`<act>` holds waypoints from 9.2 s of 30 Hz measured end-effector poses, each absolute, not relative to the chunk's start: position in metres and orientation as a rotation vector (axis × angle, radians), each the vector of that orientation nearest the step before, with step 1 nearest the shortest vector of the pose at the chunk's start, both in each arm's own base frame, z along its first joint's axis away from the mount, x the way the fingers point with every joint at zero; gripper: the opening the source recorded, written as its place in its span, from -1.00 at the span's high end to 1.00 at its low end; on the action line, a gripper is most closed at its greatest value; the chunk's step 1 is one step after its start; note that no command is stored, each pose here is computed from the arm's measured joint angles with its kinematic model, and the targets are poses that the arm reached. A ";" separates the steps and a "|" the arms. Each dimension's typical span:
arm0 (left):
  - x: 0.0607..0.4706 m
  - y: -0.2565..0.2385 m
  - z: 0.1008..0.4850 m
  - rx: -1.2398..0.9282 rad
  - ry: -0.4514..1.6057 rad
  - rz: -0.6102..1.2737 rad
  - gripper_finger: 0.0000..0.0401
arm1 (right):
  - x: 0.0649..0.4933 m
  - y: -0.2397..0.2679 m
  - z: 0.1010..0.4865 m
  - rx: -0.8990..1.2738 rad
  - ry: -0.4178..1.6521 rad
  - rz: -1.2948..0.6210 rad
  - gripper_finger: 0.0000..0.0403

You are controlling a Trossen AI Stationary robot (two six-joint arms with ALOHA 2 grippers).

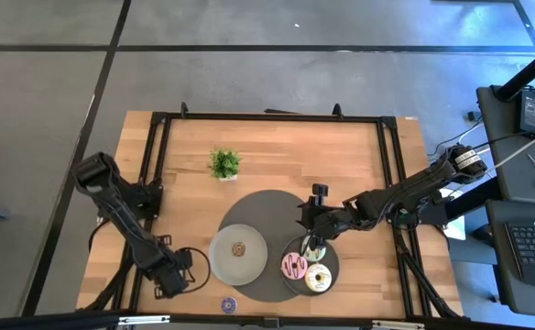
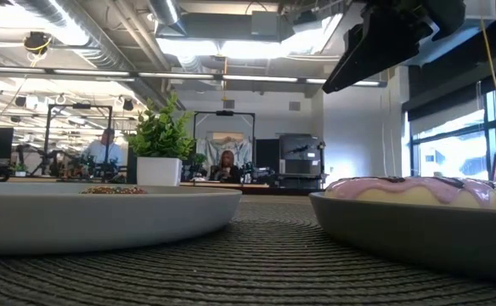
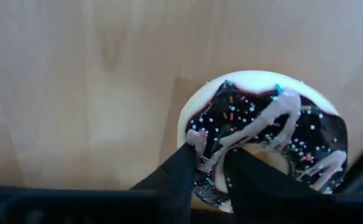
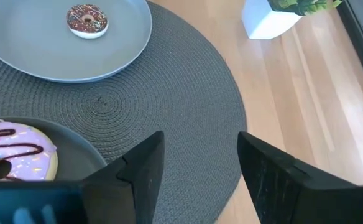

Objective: Pick & Place donuts
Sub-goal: Put the large black donut on the dark grey plate, then put the small purple donut on the light grey plate

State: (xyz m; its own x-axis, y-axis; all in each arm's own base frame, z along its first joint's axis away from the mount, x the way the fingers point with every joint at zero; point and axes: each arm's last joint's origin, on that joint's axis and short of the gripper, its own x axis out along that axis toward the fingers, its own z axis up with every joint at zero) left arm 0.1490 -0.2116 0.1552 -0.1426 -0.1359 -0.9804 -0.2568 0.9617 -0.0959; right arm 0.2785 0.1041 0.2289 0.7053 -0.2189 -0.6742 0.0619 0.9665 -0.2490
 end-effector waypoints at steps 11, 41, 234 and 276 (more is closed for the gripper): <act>0.167 -0.194 0.197 -0.551 1.532 0.206 0.92 | 0.265 0.108 0.232 -0.202 0.841 -0.099 -0.01; 0.423 -0.047 0.215 0.071 1.047 0.259 0.96 | 0.201 0.117 0.257 -0.015 0.955 -0.184 -0.01; 0.257 -0.274 0.180 0.059 0.854 -0.261 0.28 | 0.231 0.148 0.231 0.082 0.840 -0.217 0.16; 0.262 -0.282 0.140 0.020 0.948 -0.237 0.28 | 0.233 0.149 0.232 0.152 0.815 -0.236 0.16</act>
State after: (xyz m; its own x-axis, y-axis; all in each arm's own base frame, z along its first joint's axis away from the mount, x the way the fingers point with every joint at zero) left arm 0.2621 -0.2823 0.1405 0.5595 -0.1919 -0.8063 0.2097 0.9740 -0.0863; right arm 0.2330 0.1490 0.2317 0.6616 -0.1494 -0.7348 0.2659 0.9630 0.0437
